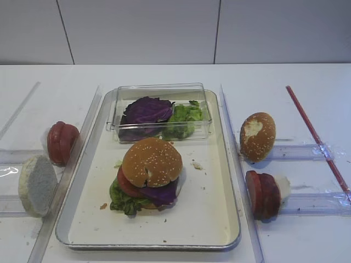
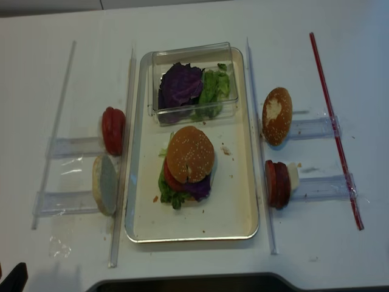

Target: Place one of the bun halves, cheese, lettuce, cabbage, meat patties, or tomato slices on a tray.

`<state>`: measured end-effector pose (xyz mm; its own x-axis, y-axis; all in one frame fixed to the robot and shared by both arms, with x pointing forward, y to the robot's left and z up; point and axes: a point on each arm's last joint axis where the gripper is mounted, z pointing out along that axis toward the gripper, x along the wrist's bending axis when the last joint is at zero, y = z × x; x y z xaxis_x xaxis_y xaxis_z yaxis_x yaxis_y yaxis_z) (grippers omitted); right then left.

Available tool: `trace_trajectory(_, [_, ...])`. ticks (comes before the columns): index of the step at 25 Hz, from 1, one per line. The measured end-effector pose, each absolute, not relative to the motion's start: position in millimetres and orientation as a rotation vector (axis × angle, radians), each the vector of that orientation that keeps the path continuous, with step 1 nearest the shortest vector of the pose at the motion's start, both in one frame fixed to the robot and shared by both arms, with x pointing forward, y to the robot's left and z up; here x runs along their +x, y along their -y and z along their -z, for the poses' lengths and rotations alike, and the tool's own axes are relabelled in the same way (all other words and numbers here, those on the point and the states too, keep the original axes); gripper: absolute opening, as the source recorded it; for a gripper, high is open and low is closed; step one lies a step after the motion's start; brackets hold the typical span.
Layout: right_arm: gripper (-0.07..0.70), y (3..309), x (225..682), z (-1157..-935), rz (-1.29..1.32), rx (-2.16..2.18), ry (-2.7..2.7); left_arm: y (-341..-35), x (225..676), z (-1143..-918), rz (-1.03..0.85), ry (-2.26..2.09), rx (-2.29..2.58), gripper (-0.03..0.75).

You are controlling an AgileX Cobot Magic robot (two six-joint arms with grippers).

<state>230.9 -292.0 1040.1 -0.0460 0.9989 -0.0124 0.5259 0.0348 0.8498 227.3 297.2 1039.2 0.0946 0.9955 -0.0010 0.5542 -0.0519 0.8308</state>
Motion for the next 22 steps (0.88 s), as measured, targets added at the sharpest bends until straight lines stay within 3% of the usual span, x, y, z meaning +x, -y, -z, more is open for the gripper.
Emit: trace_trajectory(22, [0.287,292.9,230.9,-1040.1,-0.894,1.563,-1.647,-297.2,227.3,-1039.2,-0.820,-1.539,1.691,0.282])
